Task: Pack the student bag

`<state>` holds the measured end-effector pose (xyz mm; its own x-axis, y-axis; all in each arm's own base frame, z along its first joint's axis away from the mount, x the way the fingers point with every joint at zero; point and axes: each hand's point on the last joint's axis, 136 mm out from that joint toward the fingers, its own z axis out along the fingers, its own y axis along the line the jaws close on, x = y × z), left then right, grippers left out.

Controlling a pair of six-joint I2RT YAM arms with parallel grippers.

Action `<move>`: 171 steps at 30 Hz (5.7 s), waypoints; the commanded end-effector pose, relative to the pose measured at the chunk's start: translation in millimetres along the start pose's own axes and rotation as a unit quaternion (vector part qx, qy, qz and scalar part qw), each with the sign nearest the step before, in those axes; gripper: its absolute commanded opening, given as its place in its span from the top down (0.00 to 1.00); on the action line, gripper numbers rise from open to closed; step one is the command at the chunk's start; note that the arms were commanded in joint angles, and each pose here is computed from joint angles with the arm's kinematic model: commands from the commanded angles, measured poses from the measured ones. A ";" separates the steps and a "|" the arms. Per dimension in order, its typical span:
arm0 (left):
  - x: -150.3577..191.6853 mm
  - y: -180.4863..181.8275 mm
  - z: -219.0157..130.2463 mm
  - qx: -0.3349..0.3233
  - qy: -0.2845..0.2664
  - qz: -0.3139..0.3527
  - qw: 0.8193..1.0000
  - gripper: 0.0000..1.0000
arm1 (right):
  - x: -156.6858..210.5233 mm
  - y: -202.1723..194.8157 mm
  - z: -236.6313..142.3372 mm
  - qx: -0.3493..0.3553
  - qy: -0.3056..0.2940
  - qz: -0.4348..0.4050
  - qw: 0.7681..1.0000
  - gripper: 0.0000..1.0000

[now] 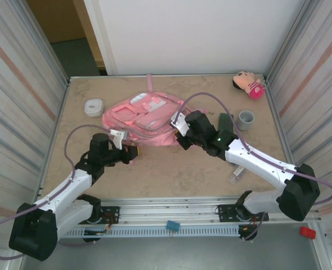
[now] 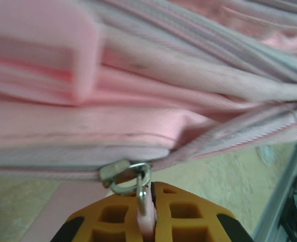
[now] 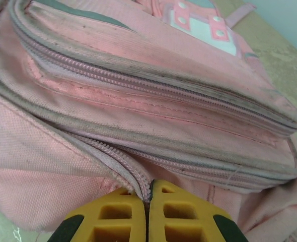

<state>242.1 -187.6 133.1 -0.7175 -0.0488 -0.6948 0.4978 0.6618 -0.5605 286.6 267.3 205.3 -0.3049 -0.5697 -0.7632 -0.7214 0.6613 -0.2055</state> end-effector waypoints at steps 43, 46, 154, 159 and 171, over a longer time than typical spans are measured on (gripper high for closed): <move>-3.9 9.9 -10.9 -0.156 0.126 0.531 0.824 0.36 | -25.7 -6.9 -51.9 -0.152 -0.143 -0.108 0.972 1.00; -1.8 16.5 -1.1 -0.160 0.128 0.529 0.823 0.42 | -26.4 -7.8 -54.4 -0.155 -0.147 -0.106 0.971 1.00; -31.4 -119.8 31.7 0.027 -0.095 0.372 0.923 1.00 | 24.5 93.5 -39.4 -0.187 -0.001 0.492 0.851 0.39; -29.7 -129.2 37.5 0.055 -0.083 0.344 0.934 1.00 | 21.0 95.6 -14.3 -0.178 -0.006 0.494 0.851 0.40; -28.7 -137.9 32.8 0.078 -0.086 0.340 0.933 1.00 | 58.0 49.7 16.8 -0.003 0.021 0.499 0.866 0.63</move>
<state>216.8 -277.6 144.8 -0.2327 0.3992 -0.8868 0.8411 0.5404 0.0225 217.1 303.3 143.6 -0.8694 0.1927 -0.4551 -0.1772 0.7380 0.6511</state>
